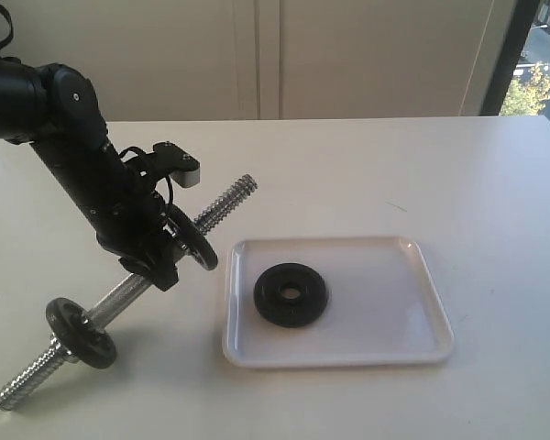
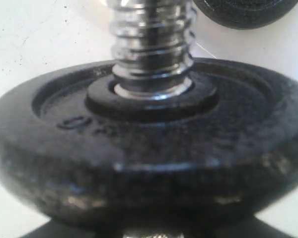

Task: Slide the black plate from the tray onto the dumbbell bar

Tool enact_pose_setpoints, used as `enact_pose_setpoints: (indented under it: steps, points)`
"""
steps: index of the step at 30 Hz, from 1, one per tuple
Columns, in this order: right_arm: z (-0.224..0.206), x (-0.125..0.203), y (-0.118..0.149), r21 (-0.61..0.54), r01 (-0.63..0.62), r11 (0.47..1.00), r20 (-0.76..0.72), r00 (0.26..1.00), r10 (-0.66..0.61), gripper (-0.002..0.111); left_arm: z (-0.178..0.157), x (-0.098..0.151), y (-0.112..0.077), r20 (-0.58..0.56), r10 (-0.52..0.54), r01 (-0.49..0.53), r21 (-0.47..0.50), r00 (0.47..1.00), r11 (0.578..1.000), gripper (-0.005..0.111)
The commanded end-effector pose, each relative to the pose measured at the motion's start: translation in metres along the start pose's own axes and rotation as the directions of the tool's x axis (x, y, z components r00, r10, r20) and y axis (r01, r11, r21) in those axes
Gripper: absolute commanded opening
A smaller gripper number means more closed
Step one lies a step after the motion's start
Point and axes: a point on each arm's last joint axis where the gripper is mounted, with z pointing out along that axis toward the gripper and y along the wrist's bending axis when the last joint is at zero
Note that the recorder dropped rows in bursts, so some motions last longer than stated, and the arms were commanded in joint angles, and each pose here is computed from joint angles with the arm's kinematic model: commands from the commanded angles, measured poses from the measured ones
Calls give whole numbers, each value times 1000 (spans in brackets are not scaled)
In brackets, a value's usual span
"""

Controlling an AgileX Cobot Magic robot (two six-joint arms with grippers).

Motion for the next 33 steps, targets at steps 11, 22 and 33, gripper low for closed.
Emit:
enact_pose_setpoints:
  steps: [11,22,33]
  points:
    - [0,-1,0,1,3,1000,25,1000,-3,0,-6,-8,-5,55,-36,34,45,998,998,0]
    - [-12,-44,3,-103,-116,988,492,857,152,0,-5,-7,-5,52,-37,34,48,998,998,0]
    - [-17,-62,6,-222,-315,923,416,826,381,0,-5,-8,-4,56,-32,30,34,998,999,0]
